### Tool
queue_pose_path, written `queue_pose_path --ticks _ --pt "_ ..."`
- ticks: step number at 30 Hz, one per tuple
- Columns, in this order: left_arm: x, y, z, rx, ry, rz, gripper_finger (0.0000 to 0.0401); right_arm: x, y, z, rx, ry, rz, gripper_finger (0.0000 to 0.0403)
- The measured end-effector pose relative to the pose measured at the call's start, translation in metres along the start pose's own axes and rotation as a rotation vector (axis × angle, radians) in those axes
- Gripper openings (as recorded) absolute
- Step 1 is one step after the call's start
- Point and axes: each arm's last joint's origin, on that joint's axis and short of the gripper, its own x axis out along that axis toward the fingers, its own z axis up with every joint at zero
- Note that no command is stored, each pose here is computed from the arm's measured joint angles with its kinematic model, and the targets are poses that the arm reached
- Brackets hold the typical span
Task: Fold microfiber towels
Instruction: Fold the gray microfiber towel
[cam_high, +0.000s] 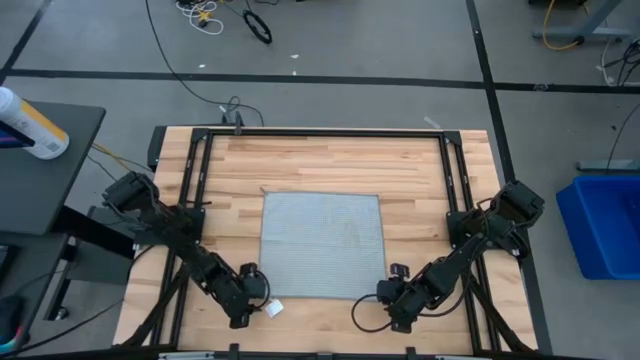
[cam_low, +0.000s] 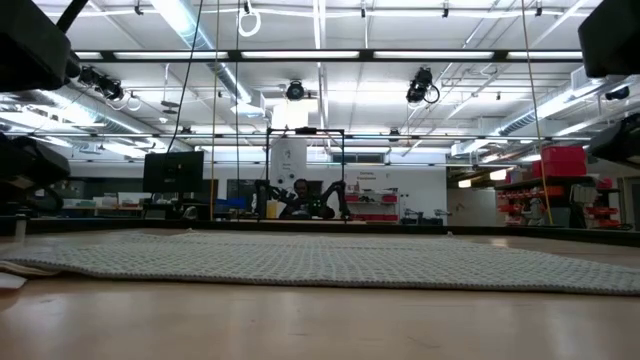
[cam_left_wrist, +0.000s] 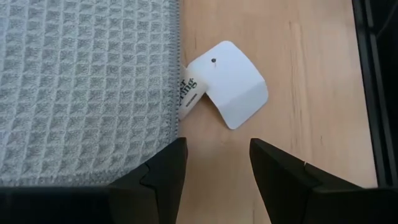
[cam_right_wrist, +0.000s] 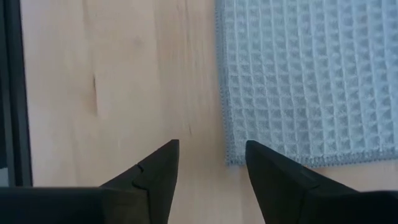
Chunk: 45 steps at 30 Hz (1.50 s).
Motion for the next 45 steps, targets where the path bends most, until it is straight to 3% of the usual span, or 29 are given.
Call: queue_pose_path --ticks 6,16,24,33,45 --pt "-0.004 -0.001 0.004 0.023 0.023 0.013 0.0188 -0.006 0.001 0.013 -0.019 0.009 -0.003 0.0214" --pt "-0.018 -0.009 0.022 0.089 0.027 0.063 0.0188 -0.012 0.0 0.02 -0.041 0.03 -0.017 0.0196" --pt "-0.01 0.001 0.014 0.054 0.049 0.063 0.0188 -0.012 -0.001 0.019 -0.038 0.036 -0.032 0.0217" --pt "-0.01 0.002 0.014 0.056 0.032 0.086 0.0188 -0.001 0.0 0.018 -0.035 0.047 -0.047 0.0201" --pt "-0.002 0.004 0.011 0.045 0.048 0.111 0.0188 0.013 -0.001 0.014 -0.022 0.077 -0.073 0.0216"
